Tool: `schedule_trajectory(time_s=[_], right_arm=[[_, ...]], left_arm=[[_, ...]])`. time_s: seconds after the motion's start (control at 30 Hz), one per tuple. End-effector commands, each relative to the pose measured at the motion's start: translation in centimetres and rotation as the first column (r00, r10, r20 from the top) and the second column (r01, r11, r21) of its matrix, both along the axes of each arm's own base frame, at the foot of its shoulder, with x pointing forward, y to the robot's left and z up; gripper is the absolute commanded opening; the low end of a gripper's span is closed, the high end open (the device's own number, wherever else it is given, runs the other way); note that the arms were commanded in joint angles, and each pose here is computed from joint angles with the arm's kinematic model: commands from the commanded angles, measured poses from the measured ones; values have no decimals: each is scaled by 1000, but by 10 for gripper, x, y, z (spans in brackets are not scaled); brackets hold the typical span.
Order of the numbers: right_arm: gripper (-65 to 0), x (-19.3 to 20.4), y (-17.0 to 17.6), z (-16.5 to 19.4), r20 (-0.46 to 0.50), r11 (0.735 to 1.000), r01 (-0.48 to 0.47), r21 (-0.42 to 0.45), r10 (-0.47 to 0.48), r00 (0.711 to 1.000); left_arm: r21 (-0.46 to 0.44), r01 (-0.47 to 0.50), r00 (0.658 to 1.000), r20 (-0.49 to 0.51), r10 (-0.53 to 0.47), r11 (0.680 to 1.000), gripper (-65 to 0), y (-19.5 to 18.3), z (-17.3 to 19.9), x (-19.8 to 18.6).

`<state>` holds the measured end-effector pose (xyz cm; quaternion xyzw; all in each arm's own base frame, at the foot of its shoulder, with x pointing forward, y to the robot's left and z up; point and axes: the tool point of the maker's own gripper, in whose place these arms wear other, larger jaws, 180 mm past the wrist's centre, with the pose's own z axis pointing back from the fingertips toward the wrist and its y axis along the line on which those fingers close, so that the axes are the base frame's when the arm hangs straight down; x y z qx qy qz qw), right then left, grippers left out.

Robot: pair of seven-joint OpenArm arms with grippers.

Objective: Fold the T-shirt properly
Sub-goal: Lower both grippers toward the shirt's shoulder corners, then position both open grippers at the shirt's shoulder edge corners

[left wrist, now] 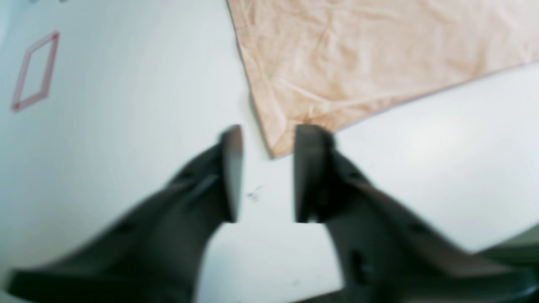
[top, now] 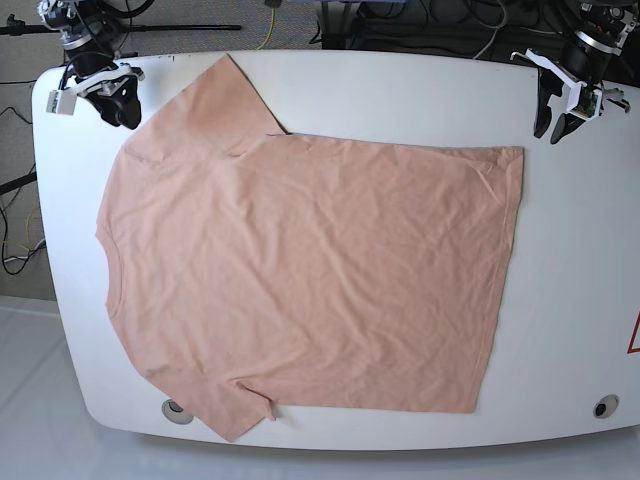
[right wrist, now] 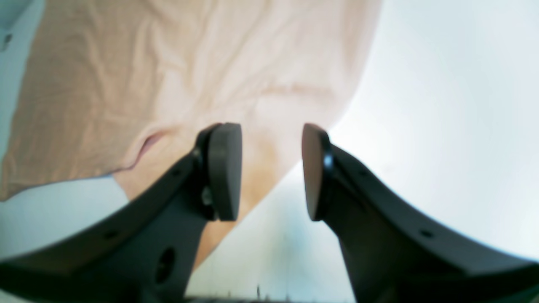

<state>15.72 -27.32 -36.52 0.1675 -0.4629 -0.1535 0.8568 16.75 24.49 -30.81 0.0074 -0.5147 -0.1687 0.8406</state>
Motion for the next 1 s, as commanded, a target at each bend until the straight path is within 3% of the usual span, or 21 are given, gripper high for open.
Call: schedule_trajectory(time_s=[0.0, 0.13, 0.2, 0.33, 0.47, 0.97], right_arm=[[-421, -3, 2, 2, 14, 1000, -10, 25, 9, 1000], [-424, -8, 3, -3, 7, 998, 0, 65, 0, 1000], [-426, -8, 1, 0, 37, 993, 33, 117, -37, 999], [-427, -10, -2, -1, 44, 989, 60, 135, -67, 997], [-426, -12, -3, -3, 41, 988, 73, 140, -79, 996], [-426, 0, 1, -14, 26, 988, 96, 123, -100, 995]], left_arm=[[-26, -12, 1000, 12, 12, 1000, -566, 0, 8, 5], [-59, -26, 1000, 5, 27, 998, -580, -1, 10, 7], [-92, -28, 1000, 9, 29, 995, -562, -1, 11, 8], [-113, -26, 999, 38, 31, 993, -476, -2, 15, 10], [-117, -30, 999, 41, 35, 993, -458, -1, 15, 11], [-134, -42, 995, 82, 54, 990, -464, 2, 17, 24]])
